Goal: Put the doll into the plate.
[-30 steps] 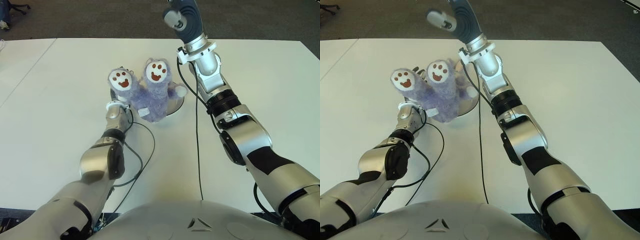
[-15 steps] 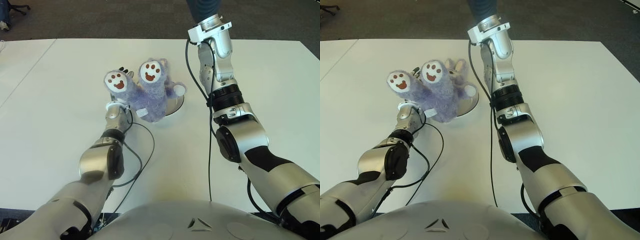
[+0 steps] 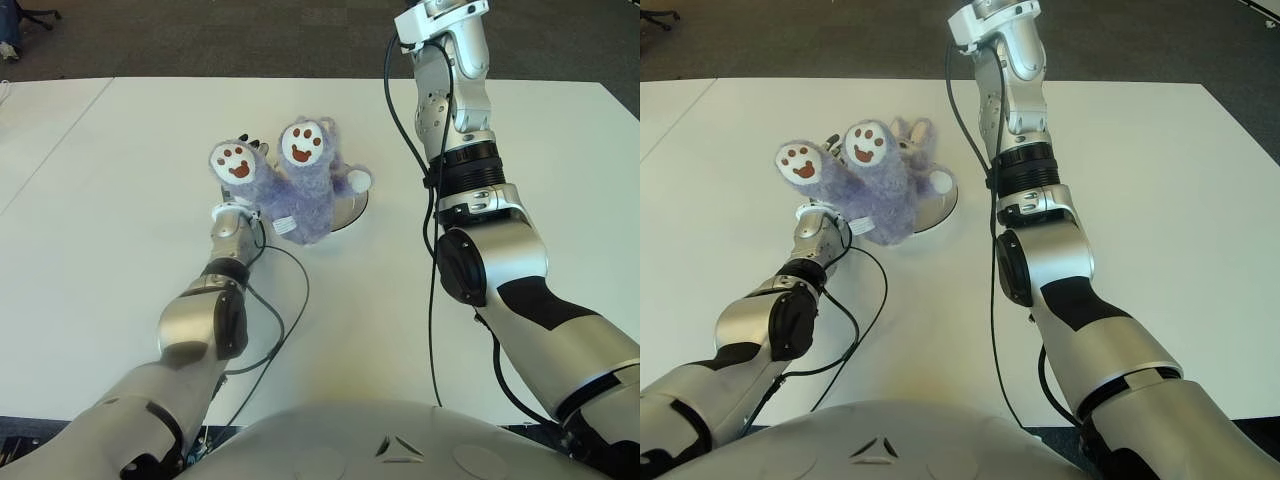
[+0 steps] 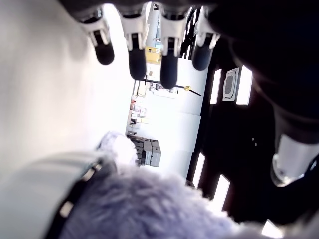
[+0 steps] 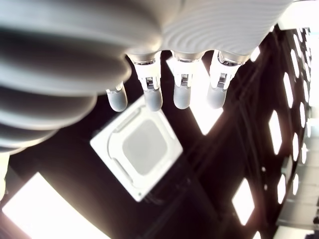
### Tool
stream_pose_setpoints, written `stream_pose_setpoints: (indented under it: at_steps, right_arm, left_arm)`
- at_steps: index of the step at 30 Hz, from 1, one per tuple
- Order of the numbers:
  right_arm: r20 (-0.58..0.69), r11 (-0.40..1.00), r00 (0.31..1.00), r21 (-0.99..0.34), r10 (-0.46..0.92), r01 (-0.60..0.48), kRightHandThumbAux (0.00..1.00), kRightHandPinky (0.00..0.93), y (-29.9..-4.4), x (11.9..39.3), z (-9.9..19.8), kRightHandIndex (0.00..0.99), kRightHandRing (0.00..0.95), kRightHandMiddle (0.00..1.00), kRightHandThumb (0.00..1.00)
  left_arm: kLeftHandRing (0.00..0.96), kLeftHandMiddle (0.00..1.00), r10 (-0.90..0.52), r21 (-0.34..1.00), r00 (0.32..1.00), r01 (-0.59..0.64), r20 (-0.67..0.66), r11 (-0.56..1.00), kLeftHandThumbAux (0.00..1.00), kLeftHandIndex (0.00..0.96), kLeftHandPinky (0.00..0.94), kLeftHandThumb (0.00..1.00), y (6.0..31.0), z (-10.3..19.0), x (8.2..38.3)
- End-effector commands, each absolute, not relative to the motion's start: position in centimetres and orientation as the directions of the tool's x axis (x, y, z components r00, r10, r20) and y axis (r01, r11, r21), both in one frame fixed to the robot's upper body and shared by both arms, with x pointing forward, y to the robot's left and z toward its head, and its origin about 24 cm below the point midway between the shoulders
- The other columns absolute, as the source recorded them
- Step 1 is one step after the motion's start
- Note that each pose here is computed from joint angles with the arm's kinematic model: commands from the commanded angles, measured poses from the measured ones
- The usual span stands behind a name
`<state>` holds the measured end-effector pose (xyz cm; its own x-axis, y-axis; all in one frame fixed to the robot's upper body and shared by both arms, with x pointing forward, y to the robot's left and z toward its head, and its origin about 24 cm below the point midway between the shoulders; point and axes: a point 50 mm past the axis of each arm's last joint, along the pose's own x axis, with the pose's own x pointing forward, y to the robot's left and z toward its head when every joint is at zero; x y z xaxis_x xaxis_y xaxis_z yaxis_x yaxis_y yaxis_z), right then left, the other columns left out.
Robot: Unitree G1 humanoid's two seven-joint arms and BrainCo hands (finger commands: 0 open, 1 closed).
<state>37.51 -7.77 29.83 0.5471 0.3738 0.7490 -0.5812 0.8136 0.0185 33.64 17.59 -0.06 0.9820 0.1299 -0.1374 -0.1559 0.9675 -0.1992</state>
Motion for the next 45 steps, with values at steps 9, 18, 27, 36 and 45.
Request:
stream_pose_setpoints:
  at_steps: [9, 18, 27, 36, 45]
  right_arm:
    - [0.677, 0.815, 0.702, 0.268, 0.220, -0.513, 0.398, 0.000, -12.0, 39.9, 23.5, 0.000, 0.000, 0.000, 0.077]
    - [0.611, 0.766, 0.791, 0.511, -0.004, -0.391, 0.555, 0.000, -12.7, 38.7, 16.6, 0.044, 0.000, 0.017, 0.001]
    - [0.390, 0.745, 0.916, 0.638, -0.093, -0.196, 0.620, 0.000, -10.6, 36.9, 9.7, 0.052, 0.000, 0.041, 0.000]
    - [0.135, 0.765, 0.989, 0.643, -0.057, -0.043, 0.663, 0.000, -11.9, 35.1, 3.4, 0.080, 0.001, 0.047, 0.000]
    - [-0.001, 0.811, 0.999, 0.584, -0.047, 0.039, 0.661, 0.000, -13.0, 33.2, 0.0, 0.099, 0.006, 0.042, 0.000]
  left_arm:
    - [0.185, 0.226, 0.107, -0.210, 0.872, -0.231, -0.477, 0.950, 0.626, 0.156, 0.124, 0.000, 17.2, -7.0, 28.4]
    - [0.168, 0.203, 0.108, -0.194, 0.874, -0.224, -0.474, 0.955, 0.627, 0.152, 0.129, 0.000, 17.4, -6.9, 28.4]
    - [0.173, 0.202, 0.104, -0.198, 0.873, -0.222, -0.476, 0.955, 0.619, 0.155, 0.139, 0.000, 17.7, -7.0, 28.3]
    - [0.188, 0.220, 0.112, -0.214, 0.873, -0.238, -0.474, 0.947, 0.643, 0.162, 0.154, 0.000, 17.9, -7.0, 28.3]
    - [0.182, 0.217, 0.107, -0.233, 0.876, -0.239, -0.470, 0.943, 0.656, 0.163, 0.122, 0.000, 18.0, -7.0, 28.3]
